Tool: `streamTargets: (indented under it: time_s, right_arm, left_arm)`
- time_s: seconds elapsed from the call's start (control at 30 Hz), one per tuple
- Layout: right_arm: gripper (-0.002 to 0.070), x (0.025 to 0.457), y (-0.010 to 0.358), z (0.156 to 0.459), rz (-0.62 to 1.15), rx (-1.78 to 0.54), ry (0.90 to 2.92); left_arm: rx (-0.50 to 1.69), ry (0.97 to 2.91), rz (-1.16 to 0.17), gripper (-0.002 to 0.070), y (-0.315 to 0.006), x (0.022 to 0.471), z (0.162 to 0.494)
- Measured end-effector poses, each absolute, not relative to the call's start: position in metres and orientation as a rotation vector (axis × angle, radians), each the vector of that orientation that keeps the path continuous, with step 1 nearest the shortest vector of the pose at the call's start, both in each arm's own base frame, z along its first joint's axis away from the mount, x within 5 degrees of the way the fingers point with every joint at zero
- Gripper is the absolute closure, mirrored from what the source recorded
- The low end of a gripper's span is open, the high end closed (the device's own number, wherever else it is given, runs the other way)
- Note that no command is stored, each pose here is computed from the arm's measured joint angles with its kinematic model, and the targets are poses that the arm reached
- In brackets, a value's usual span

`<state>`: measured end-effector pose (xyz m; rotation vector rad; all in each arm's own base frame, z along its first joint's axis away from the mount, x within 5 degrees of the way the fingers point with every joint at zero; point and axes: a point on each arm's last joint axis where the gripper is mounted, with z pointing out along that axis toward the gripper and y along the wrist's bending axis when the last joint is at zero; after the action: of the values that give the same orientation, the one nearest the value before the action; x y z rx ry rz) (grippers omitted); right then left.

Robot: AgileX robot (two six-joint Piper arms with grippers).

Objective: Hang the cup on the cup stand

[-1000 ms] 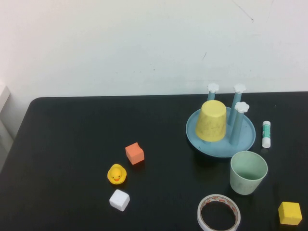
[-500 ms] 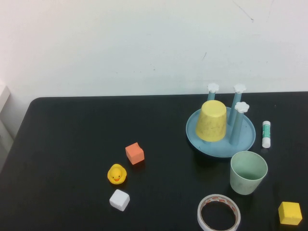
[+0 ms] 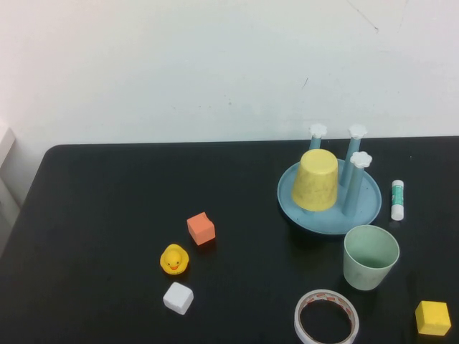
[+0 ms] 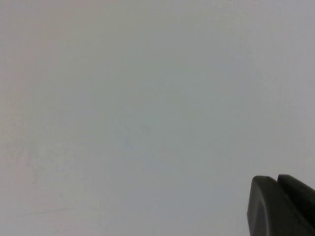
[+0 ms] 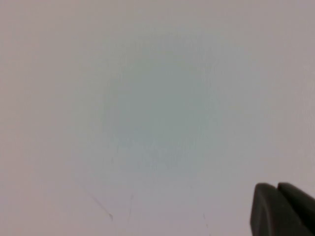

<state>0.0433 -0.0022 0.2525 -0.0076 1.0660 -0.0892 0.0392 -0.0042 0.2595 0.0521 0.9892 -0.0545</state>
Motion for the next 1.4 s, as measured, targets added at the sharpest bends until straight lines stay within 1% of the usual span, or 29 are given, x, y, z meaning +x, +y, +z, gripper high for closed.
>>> streamTargets:
  time_s: [0.1, 0.23, 0.3, 0.37, 0.47, 0.53, 0.63, 0.8, 0.9, 1.0, 1.13, 1.2, 1.23, 1.3, 1.4]
  right_arm:
    - [0.0678, 0.040, -0.002, 0.272, -0.123, -0.041, 1.192]
    - [0.0678, 0.035, -0.001, 0.300, -0.141, -0.083, 1.406]
    - [0.0678, 0.038, 0.000, 0.310, -0.148, -0.104, 1.510]
    - [0.0678, 0.046, -0.001, 0.315, -0.154, -0.131, 1.636]
    - [0.0678, 0.062, -0.001, 0.316, -0.160, -0.169, 1.795]
    - [0.0678, 0.075, -0.001, 0.314, -0.160, -0.189, 1.889]
    - [0.0678, 0.098, 0.000, 0.308, -0.138, -0.234, 2.042]
    - [0.0678, 0.135, 0.007, 0.302, -0.040, -0.386, 2.260]
    - [0.0678, 0.165, 0.013, 0.298, 0.059, -0.481, 2.348]
    - [0.0678, 0.198, 0.018, 0.293, 0.141, -0.564, 2.387]
    - [0.0675, 0.239, 0.025, 0.274, 0.243, -0.681, 2.413]
    - [0.0653, 0.257, 0.031, 0.262, 0.267, -0.737, 2.429]
    - [0.0631, 0.266, 0.034, 0.255, 0.269, -0.771, 2.434]
    - [0.0572, 0.280, 0.042, 0.244, 0.272, -0.838, 2.438]
    - [0.0464, 0.297, 0.058, 0.228, 0.280, -0.920, 2.441]
  left_arm:
    - [0.144, 1.062, 0.044, 0.0676, -0.006, 0.033, 0.288]
    - [0.115, 1.246, 0.107, 0.0676, 0.001, 0.027, 0.317]
    - [0.091, 1.355, 0.123, 0.0676, 0.004, 0.029, 0.324]
    - [0.069, 1.463, 0.133, 0.0676, 0.006, 0.034, 0.325]
    - [0.037, 1.623, 0.113, 0.0676, 0.007, 0.043, 0.315]
    - [0.005, 1.700, 0.049, 0.0676, 0.005, 0.047, 0.309]
    - [-0.042, 1.753, -0.069, 0.0676, 0.000, 0.052, 0.303]
    - [-0.109, 1.825, -0.226, 0.0676, -0.007, 0.057, 0.284]
    - [-0.130, 1.861, -0.261, 0.0676, -0.009, 0.059, 0.272]
    - [-0.140, 1.894, -0.270, 0.0676, -0.009, 0.061, 0.259]
    - [-0.145, 1.884, -0.267, 0.0676, -0.009, 0.063, 0.251]
    - [-0.139, 1.862, -0.262, 0.0676, -0.009, 0.064, 0.252]
    - [-0.135, 1.854, -0.259, 0.0676, -0.009, 0.064, 0.253]
    - [-0.132, 1.848, -0.256, 0.0676, -0.009, 0.065, 0.253]
    - [-0.128, 1.844, -0.253, 0.0676, -0.009, 0.065, 0.253]
